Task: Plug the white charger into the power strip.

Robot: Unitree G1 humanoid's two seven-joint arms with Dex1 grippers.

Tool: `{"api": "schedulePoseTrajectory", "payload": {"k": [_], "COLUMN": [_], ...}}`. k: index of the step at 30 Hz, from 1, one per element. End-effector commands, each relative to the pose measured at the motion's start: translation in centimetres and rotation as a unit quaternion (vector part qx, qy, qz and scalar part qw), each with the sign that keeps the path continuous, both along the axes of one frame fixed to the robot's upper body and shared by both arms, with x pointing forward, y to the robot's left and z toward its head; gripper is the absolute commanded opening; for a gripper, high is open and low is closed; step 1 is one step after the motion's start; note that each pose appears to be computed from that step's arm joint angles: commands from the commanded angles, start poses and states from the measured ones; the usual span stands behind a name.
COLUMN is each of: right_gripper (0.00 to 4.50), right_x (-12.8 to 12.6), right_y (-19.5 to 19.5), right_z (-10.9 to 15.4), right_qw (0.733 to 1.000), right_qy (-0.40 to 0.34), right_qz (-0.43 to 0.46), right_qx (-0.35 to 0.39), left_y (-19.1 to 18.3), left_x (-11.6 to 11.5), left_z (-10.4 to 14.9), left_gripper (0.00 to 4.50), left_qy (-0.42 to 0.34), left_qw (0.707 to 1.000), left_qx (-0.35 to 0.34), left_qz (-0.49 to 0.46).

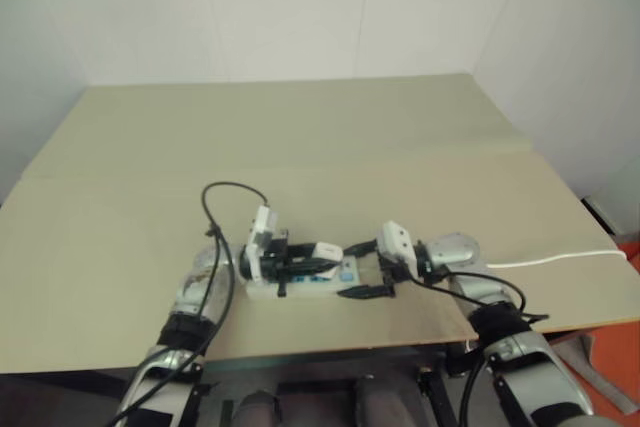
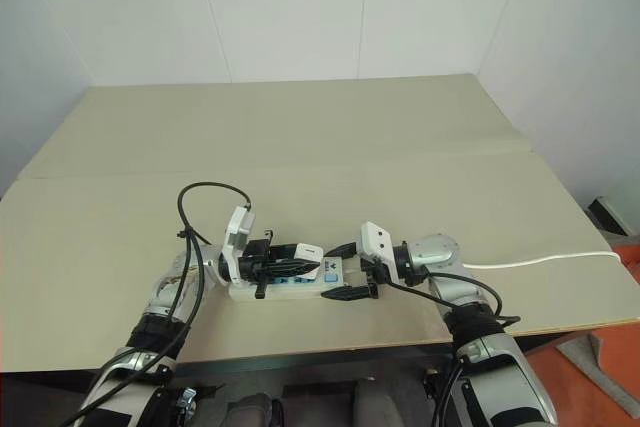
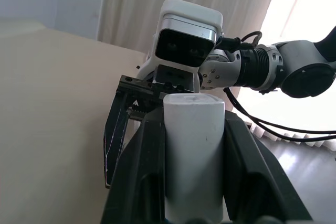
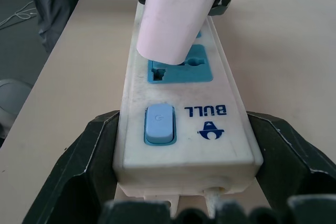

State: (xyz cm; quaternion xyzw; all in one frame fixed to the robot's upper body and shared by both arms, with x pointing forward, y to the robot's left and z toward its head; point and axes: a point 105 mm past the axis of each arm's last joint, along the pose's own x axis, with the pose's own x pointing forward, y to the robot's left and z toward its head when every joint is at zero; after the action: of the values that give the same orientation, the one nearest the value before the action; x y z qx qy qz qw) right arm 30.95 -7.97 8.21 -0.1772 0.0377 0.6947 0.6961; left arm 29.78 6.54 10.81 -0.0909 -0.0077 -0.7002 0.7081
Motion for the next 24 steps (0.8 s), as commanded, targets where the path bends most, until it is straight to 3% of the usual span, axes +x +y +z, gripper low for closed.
{"api": "schedulePoseTrajectory", "payload": {"k": [1,11,24], "right_gripper": [3.39,3.39,3.39], "right_x": [-0.2,-0.2,0.1], "right_y": [0.2,0.4,0.4], "right_z": [-1.0,-0.9,-0.8], "right_qw": [1.0,1.0,1.0], "right_qy": [0.007,0.006,0.003], "right_qz": [0.002,0.0,-0.007], "right_qx": [-0.02,-0.017,-0.016], "left_y": [-0.4,-0.8,-0.1], "left_x": [-0.4,-1.7,-0.7], "left_z": [-1.0,-2.6,-3.7], "left_gripper": [1.01,1.01,1.01], "left_qy": [0.035,-0.005,-0.01], "left_qw": [0.999,0.999,0.999], "left_qx": [-0.01,0.031,0.053], "left_qz": [-0.006,-0.032,0.006]}}
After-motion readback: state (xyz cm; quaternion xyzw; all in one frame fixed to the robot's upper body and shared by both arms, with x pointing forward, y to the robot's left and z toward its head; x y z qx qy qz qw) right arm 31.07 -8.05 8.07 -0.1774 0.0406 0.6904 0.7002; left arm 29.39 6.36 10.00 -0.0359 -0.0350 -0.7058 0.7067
